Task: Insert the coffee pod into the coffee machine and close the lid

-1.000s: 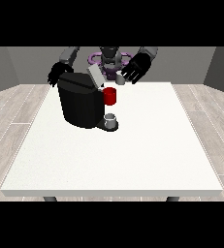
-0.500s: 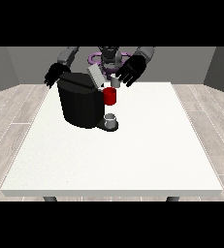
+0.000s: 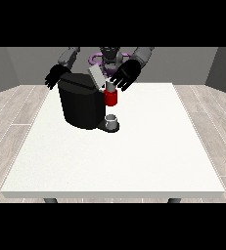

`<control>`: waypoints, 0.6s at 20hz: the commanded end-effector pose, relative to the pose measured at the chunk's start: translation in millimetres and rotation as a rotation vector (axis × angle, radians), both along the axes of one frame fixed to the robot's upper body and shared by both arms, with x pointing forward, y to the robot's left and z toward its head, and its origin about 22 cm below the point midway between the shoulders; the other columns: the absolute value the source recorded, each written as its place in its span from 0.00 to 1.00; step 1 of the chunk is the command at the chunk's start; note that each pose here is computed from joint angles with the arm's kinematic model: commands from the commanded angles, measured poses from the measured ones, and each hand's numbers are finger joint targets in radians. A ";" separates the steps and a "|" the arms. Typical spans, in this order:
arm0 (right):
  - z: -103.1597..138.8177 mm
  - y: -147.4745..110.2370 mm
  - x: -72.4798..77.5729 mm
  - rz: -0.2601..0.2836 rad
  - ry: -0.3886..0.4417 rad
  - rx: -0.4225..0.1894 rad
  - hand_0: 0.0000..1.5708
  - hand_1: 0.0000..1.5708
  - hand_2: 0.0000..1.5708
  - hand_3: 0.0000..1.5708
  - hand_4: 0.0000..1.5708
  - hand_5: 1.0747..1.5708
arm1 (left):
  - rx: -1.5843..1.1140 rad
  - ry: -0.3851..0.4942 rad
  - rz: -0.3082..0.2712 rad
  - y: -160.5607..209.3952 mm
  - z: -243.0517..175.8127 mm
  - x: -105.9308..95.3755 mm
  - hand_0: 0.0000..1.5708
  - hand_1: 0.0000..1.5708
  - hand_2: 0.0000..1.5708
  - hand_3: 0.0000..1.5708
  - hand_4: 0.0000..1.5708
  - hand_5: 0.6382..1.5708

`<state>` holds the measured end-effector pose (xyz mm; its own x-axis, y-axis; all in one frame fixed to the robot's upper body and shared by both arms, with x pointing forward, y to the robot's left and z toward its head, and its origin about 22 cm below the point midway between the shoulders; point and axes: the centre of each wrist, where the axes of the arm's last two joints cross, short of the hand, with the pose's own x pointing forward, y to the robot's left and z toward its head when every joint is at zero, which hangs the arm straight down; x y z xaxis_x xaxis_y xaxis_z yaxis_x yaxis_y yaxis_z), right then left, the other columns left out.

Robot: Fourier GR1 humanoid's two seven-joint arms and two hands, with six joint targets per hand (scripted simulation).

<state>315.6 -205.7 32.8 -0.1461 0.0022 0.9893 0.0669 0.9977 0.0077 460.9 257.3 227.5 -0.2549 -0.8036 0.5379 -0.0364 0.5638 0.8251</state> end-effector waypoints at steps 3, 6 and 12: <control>9.7 -5.1 5.1 -0.014 -0.032 -0.020 0.00 0.00 0.00 0.00 0.33 1.00 | 0.002 -0.025 -0.021 -2.7 -5.4 0.2 0.75 0.75 0.80 0.75 0.31 1.00; -14.3 -17.8 -9.2 -0.007 -0.006 0.009 0.00 0.00 0.00 0.00 0.29 1.00 | 0.028 0.005 -0.006 5.2 5.5 -0.4 0.77 0.77 0.81 0.76 0.32 1.00; -1.0 -18.8 -3.1 -0.014 0.024 -0.006 0.00 0.00 0.00 0.00 0.28 1.00 | 0.027 0.031 -0.019 -7.9 -14.4 1.7 0.74 0.74 0.79 0.75 0.31 1.00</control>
<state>314.9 -216.4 38.3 -0.1651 0.0011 0.9863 0.0672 0.9977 0.0101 461.7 261.2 225.7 -0.2639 -0.8103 0.5232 -0.0404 0.5513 0.8333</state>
